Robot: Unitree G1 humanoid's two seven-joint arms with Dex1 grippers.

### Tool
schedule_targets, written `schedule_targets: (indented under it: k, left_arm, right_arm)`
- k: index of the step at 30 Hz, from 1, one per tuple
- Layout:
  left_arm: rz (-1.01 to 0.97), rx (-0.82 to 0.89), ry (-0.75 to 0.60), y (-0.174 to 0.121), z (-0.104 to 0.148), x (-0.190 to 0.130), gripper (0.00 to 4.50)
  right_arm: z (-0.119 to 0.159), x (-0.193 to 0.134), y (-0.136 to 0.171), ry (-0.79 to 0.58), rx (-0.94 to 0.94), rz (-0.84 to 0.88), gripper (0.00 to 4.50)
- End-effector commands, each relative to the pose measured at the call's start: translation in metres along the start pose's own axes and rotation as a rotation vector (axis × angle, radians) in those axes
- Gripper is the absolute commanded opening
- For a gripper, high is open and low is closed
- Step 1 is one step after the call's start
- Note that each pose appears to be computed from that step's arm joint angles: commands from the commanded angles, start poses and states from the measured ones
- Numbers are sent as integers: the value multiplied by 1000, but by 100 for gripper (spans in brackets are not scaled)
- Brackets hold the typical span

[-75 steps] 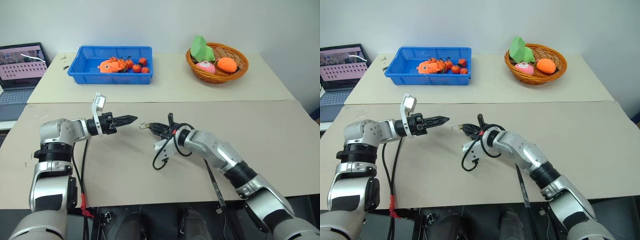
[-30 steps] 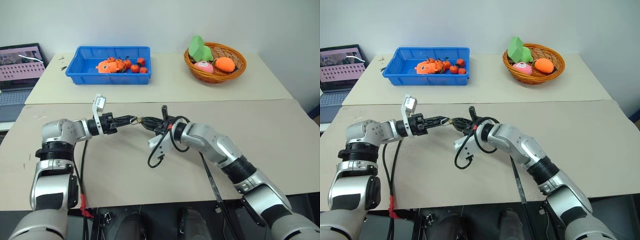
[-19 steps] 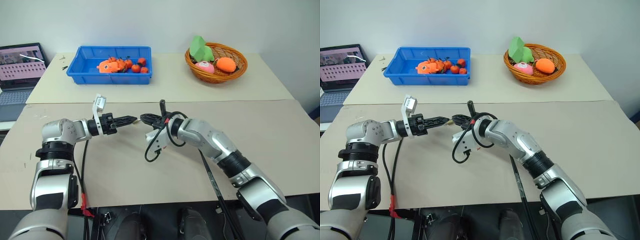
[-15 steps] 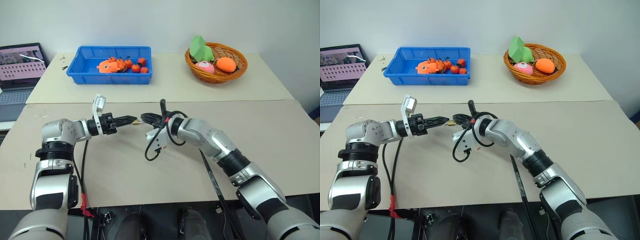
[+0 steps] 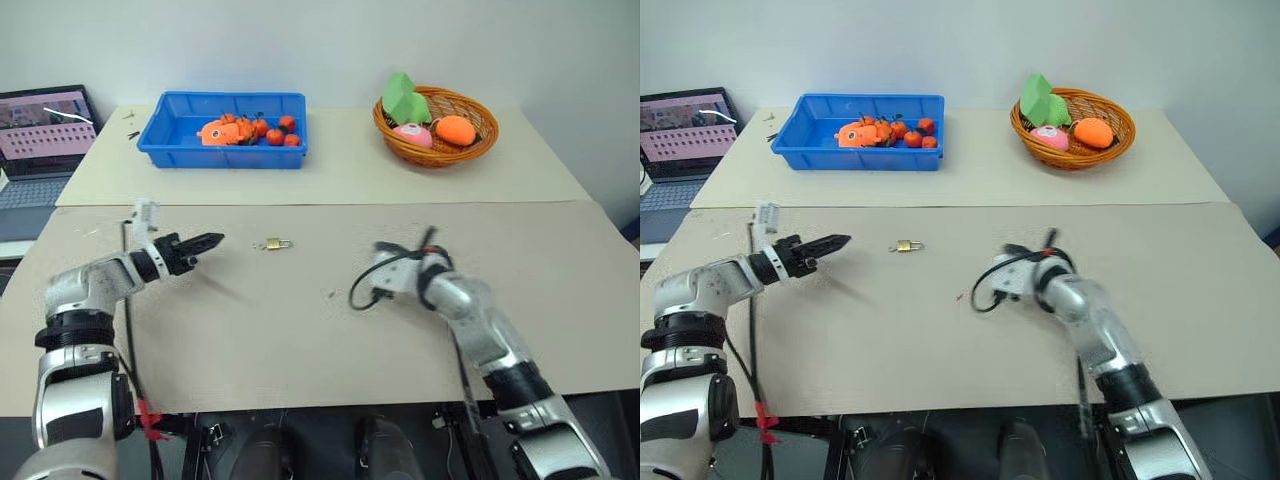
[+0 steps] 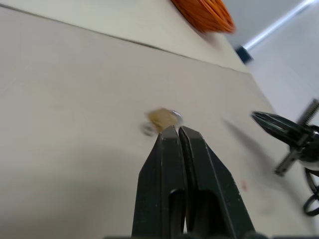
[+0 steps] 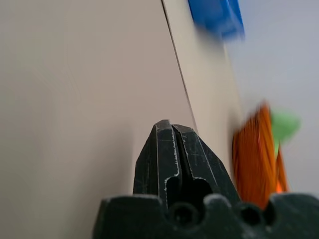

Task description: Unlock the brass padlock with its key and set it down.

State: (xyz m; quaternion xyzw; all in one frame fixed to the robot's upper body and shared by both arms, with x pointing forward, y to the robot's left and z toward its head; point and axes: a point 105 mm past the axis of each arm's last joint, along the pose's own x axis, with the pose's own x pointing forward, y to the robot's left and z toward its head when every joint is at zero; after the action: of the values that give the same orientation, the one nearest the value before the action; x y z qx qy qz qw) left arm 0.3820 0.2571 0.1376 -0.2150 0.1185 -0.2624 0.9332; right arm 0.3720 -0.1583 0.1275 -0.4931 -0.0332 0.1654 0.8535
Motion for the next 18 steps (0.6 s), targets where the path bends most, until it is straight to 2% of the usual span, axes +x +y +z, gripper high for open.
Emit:
schedule_targets:
  k: [1, 2, 3, 6, 9, 10, 11, 15, 17, 18]
  left_arm:
    - [189, 146, -100, 16, -6, 1, 9]
    - [243, 152, -133, 21, -10, 0, 9]
    - [307, 156, -173, 27, -13, -1, 3]
    - [441, 150, -262, 37, -24, -6, 73]
    - [484, 139, -308, 38, -29, -6, 193]
    - [499, 151, -333, 39, -28, -7, 214]
    - [512, 149, -354, 40, -28, -9, 260]
    - [529, 183, -306, 43, -37, -6, 408]
    - [540, 224, -288, 44, -38, -4, 440]
    - [536, 233, -287, 44, -37, -4, 440]
  right_arm:
    - [-16, -12, -21, 90, 193, -171, 12]
    - [-24, -15, -20, 122, 223, -194, 12]
    - [-34, -19, -22, 157, 307, -245, 37]
    - [-56, -31, -22, 225, 466, -344, 119]
    - [-66, -38, -19, 252, 521, -370, 228]
    - [-70, -41, -16, 255, 532, -371, 252]
    - [-73, -44, -16, 257, 546, -378, 293]
    - [-83, -48, -18, 300, 499, -380, 438]
    - [-82, -46, -19, 291, 488, -368, 450]
    - [-81, -45, -20, 288, 488, -366, 450]
